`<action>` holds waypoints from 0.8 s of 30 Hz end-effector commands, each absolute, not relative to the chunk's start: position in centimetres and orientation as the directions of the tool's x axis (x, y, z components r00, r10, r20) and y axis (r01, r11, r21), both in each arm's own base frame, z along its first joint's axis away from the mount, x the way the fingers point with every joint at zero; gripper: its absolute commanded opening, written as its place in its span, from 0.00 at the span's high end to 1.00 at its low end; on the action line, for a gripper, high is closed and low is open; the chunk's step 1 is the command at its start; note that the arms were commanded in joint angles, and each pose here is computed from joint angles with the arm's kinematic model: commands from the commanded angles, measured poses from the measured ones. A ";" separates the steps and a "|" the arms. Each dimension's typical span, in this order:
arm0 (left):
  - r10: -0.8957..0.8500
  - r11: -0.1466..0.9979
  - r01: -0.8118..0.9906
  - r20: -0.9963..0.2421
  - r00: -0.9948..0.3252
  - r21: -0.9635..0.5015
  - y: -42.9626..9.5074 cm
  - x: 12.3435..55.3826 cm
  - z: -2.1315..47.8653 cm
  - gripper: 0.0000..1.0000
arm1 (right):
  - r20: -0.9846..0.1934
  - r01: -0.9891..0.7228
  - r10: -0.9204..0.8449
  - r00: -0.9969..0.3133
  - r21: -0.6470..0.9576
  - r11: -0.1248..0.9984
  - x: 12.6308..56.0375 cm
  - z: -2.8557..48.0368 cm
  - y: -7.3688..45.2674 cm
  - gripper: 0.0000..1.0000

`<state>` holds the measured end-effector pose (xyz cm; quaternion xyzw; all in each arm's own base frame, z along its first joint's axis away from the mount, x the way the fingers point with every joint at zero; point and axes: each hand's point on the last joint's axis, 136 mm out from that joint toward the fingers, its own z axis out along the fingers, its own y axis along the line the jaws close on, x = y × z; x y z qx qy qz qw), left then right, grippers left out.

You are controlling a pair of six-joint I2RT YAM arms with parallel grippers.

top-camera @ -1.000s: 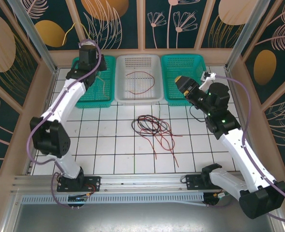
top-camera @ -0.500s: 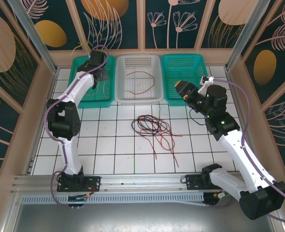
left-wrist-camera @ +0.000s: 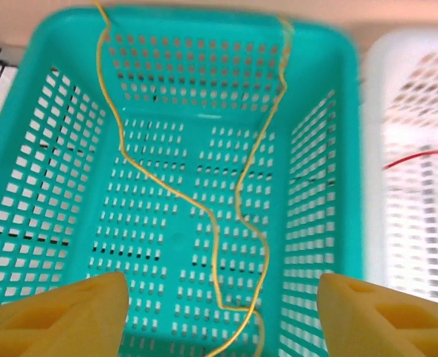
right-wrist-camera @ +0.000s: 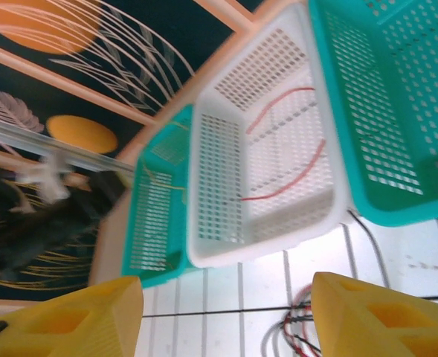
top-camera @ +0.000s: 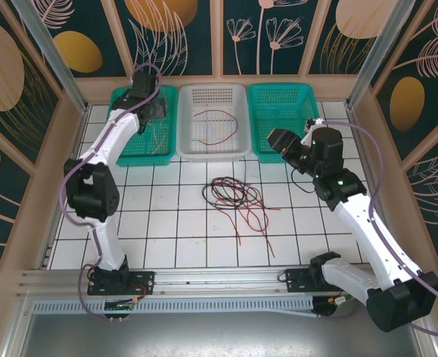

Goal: Untangle the cables

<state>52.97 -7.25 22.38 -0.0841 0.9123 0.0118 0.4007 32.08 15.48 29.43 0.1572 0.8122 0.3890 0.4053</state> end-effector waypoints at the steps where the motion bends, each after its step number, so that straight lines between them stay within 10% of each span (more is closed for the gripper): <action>1: -0.231 0.970 -0.070 -0.806 -0.544 -0.231 -8.8 50.5 29.4 0.33 | -0.532 0.011 0.475 -0.701 0.658 0.753 31.7 25.0 15.3 0.41; 14: -0.265 0.718 0.410 -0.766 -0.586 -0.562 -21.6 36.1 28.0 0.31 | -0.495 -0.270 -0.077 -0.866 0.332 0.904 26.5 12.9 25.7 0.45; 24: -0.359 0.623 0.344 -0.648 -0.671 -0.702 -22.4 33.6 24.2 0.36 | -0.526 -0.298 -0.187 -0.830 0.134 0.945 29.6 10.9 26.4 0.46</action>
